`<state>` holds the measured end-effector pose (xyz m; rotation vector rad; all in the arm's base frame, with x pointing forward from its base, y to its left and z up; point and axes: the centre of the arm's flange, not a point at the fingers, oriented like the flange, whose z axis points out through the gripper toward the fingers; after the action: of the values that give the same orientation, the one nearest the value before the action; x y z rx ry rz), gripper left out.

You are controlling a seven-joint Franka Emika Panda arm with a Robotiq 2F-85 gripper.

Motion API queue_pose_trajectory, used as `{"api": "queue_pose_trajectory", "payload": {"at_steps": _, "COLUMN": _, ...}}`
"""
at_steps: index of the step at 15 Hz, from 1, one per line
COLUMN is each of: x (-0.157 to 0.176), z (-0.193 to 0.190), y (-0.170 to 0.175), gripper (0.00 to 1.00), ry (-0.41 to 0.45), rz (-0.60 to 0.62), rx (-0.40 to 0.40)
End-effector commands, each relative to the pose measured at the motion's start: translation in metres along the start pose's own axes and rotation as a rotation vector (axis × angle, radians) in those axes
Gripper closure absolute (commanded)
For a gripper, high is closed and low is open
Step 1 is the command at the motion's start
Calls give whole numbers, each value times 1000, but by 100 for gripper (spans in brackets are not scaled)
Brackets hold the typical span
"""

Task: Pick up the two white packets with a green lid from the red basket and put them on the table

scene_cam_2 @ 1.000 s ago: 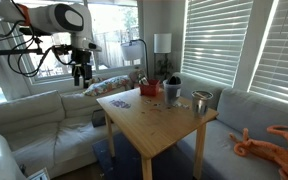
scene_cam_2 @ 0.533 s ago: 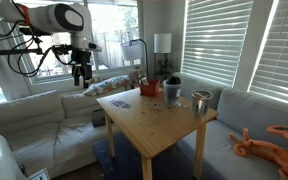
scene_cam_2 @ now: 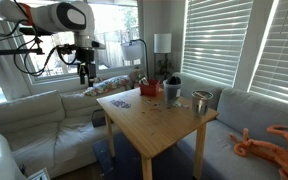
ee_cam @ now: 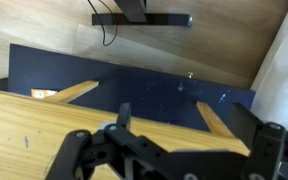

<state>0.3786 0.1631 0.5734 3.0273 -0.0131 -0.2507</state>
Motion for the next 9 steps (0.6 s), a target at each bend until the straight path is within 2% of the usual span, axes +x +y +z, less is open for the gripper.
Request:
{"api": "queue_pose_trajectory", "payload": {"at_steps": 1, "x": 60, "z": -30, "y": 40, "gripper": 0, "ry": 151, "rz": 73, "rx": -9}}
{"api": "queue_pose_trajectory", "payload": {"at_steps": 4, "x": 121, "z": -57, "y": 83, "gripper": 0, "ry": 293, "rz": 29, "rx": -49}}
{"api": "queue_pose_trajectory", "payload": {"at_steps": 6, "x": 162, "z": -71, "y": 97, "gripper": 0, "ry": 325, "rz": -93, "rx": -122}}
{"api": "queue_pose_trajectory", "payload": {"at_steps": 9, "x": 212, "z": -81, "y": 70, "gripper": 0, "ry": 329, "rz": -255, "rx": -145}}
